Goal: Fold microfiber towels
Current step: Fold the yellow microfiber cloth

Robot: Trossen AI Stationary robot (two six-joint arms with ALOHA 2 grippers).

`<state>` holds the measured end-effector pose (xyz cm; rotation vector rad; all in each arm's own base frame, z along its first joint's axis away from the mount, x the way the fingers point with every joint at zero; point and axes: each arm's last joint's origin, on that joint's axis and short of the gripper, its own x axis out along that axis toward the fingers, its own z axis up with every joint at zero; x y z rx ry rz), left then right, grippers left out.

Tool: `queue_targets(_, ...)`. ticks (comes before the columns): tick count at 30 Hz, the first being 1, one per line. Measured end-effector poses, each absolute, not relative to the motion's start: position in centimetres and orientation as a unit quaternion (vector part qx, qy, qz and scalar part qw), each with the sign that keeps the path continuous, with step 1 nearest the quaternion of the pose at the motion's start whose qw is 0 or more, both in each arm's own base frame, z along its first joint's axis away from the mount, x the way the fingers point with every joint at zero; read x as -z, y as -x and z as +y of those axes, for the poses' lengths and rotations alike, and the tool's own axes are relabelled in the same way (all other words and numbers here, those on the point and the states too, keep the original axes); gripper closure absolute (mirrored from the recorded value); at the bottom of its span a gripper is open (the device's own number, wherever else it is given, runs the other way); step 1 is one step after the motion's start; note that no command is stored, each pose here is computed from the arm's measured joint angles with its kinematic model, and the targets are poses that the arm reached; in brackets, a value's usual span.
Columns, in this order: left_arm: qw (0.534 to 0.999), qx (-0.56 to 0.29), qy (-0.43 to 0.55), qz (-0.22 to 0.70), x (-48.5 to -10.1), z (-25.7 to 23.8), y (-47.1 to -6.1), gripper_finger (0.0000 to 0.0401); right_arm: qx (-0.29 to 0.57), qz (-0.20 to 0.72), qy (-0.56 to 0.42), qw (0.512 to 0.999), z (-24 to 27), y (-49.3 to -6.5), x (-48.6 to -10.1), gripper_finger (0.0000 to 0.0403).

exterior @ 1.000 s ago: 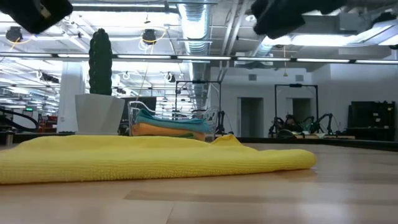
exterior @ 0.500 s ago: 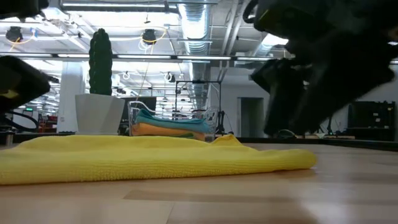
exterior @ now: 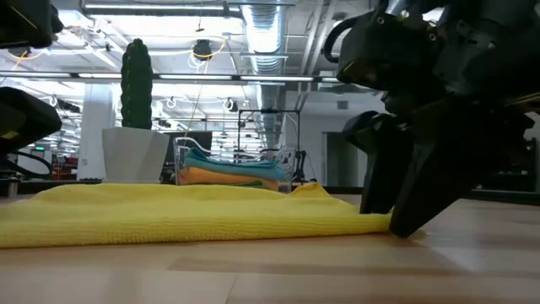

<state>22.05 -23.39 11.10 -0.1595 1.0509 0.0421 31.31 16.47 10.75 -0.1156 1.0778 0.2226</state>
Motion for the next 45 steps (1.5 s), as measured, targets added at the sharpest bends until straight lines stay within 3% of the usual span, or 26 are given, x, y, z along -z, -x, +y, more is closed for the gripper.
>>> queue_targets(4,0.86,-0.043,0.079,0.503,-10.7,-23.3,-22.0,0.0304,-0.094,0.512,0.058,0.852,16.5,-31.2,-10.8,0.0242)
queue_targets(9,0.857,-0.088,0.121,0.493,-10.6,-22.7,-22.2,0.0381,-0.074,0.522,0.036,0.849,16.5,-31.3,-11.0,0.0328)
queue_targets(13,0.841,-0.099,0.187,0.498,-11.4,-22.3,-22.7,0.0396,-0.083,0.526,0.038,0.846,16.8,-31.8,-12.6,0.0388)
queue_targets(21,0.857,-0.071,0.272,0.431,-18.1,-22.3,-23.1,0.04,-0.106,0.448,-0.002,0.888,16.6,-32.0,-20.5,0.0391)
queue_targets(27,0.853,-0.027,0.331,0.401,-22.9,-23.3,-22.5,0.04,-0.098,0.395,-0.111,0.906,16.5,-30.0,-25.9,0.0388)
queue_targets(38,0.831,0.076,0.405,0.374,-28.4,-26.4,-21.9,0.0401,-0.182,0.396,-0.304,0.847,22.0,-26.6,-28.0,0.0385)
queue_targets(41,0.84,0.083,0.394,0.362,-29.1,-26.4,-22.1,0.0401,-0.182,0.398,-0.312,0.843,22.5,-26.5,-27.8,0.0385)
queue_targets(45,0.854,0.03,0.321,0.408,-26.9,-25.2,-22.4,0.0401,-0.122,0.426,-0.281,0.851,21.8,-27.8,-25.5,0.0388)
